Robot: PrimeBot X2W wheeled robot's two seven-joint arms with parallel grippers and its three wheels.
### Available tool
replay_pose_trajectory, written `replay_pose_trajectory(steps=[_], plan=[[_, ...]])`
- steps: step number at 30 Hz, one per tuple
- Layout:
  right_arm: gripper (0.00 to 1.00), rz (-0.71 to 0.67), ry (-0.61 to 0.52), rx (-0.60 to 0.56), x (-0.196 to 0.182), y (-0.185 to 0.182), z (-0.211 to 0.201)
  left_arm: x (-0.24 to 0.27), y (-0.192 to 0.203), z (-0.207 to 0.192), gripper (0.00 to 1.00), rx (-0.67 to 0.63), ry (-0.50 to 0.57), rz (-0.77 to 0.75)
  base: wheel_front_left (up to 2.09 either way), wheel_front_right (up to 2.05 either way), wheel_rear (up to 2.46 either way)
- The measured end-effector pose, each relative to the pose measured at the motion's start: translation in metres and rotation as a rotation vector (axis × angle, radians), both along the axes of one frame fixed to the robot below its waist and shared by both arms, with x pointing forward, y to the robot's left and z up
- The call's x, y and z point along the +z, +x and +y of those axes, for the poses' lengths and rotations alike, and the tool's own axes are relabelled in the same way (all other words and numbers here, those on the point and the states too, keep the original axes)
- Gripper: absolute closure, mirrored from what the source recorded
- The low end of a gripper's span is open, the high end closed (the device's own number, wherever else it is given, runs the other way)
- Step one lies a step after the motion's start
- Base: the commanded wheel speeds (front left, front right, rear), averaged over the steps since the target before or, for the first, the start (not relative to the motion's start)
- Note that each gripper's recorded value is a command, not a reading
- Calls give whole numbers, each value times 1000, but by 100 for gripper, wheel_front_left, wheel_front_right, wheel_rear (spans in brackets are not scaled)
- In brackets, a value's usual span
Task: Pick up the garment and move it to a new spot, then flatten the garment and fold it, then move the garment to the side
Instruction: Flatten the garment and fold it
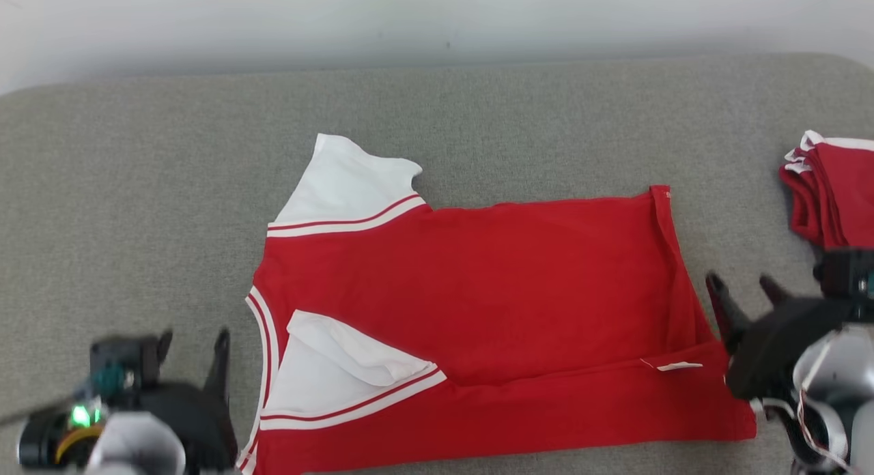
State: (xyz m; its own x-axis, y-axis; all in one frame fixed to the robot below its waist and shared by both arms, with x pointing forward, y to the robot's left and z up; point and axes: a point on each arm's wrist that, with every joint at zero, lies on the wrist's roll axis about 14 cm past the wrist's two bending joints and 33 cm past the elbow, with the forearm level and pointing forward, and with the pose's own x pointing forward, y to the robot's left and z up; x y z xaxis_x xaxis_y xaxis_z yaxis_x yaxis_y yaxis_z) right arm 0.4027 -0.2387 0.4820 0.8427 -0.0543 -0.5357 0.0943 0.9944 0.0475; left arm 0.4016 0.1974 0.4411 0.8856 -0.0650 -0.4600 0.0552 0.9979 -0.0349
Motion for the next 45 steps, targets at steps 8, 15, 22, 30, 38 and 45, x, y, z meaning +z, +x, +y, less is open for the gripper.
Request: replay_pose_trajectory(steps=[8,15,22,30,38,45], plan=[[0,-84,-13,114,25,65,26,39,88,-30,0,-126,-1,-110,0,0,0],[0,-127,-18,174,23,110,43,29,148,-52,0,-218,31,-82,0,0,0],[0,-113,-39,185,10,124,40,10,189,-70,0,-259,31,-40,0,0,0],[0,-65,-50,152,-15,121,23,-17,211,-84,0,-279,33,10,0,0,0],[0,-49,-56,134,-26,119,15,-42,223,-79,0,-271,78,83,0,0,0],[0,-43,-60,125,-33,125,11,-58,232,-85,0,-289,75,136,0,0,0]])
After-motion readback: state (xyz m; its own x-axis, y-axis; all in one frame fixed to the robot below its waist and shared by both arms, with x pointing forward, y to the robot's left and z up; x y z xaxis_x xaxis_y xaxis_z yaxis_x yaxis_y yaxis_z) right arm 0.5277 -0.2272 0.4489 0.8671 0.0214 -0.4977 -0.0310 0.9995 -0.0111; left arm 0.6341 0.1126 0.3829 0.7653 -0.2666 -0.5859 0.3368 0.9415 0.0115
